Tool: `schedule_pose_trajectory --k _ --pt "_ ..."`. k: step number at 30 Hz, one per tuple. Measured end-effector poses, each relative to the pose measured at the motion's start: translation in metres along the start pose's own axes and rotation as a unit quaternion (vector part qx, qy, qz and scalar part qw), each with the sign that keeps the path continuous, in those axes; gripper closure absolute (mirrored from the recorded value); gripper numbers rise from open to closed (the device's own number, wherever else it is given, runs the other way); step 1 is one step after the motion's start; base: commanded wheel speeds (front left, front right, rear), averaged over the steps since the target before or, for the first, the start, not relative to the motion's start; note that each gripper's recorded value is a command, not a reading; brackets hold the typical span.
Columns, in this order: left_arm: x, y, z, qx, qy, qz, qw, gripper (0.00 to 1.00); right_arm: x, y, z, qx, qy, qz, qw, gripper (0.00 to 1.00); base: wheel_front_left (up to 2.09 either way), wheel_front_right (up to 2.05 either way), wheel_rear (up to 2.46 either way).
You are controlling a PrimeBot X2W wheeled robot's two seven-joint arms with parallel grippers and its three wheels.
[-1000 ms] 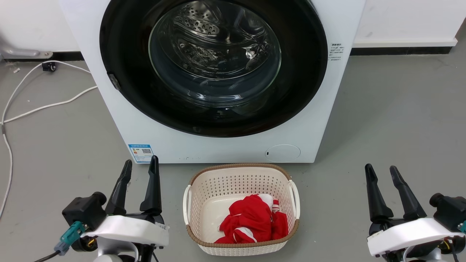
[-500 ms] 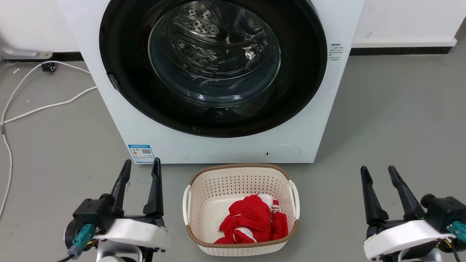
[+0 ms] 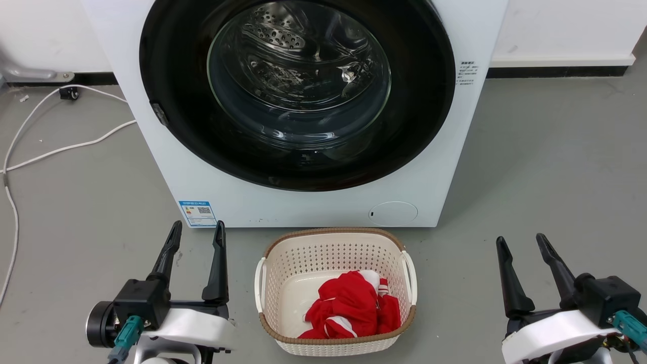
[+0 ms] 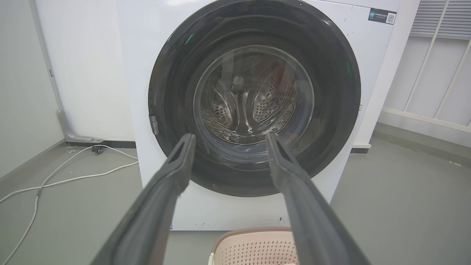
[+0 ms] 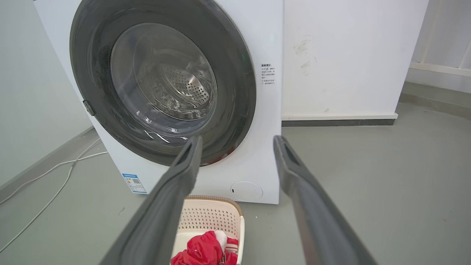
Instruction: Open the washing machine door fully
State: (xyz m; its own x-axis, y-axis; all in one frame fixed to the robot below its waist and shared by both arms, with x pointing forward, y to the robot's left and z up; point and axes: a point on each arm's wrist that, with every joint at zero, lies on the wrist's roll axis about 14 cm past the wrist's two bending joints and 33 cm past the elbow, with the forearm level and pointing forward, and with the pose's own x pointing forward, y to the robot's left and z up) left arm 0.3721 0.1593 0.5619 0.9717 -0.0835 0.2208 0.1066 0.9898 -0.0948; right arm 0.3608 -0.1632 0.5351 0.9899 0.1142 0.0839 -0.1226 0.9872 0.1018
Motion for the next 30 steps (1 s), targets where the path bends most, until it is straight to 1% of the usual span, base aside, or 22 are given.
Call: schedule_pose_trajectory --k 17,25,30 --pt "-0.0034 -0.0040 -0.0017 0.042 -0.007 -0.010 0.999 0.00 -0.0010 0.0048 -0.0021 -0.030 0.002 0.009 1.000 0.00 0.00 0.00 0.00" --pt "-0.0037 -0.0081 -0.0020 0.061 -0.010 -0.020 0.998 0.00 -0.0015 0.0067 -0.0026 -0.055 0.002 0.013 0.998 0.00 0.00 0.00 0.00" --pt "-0.0039 -0.0068 -0.0020 0.058 -0.011 -0.017 0.998 0.00 -0.0018 0.0063 -0.0034 -0.055 0.002 0.013 0.998 0.00 0.00 0.00 0.00"
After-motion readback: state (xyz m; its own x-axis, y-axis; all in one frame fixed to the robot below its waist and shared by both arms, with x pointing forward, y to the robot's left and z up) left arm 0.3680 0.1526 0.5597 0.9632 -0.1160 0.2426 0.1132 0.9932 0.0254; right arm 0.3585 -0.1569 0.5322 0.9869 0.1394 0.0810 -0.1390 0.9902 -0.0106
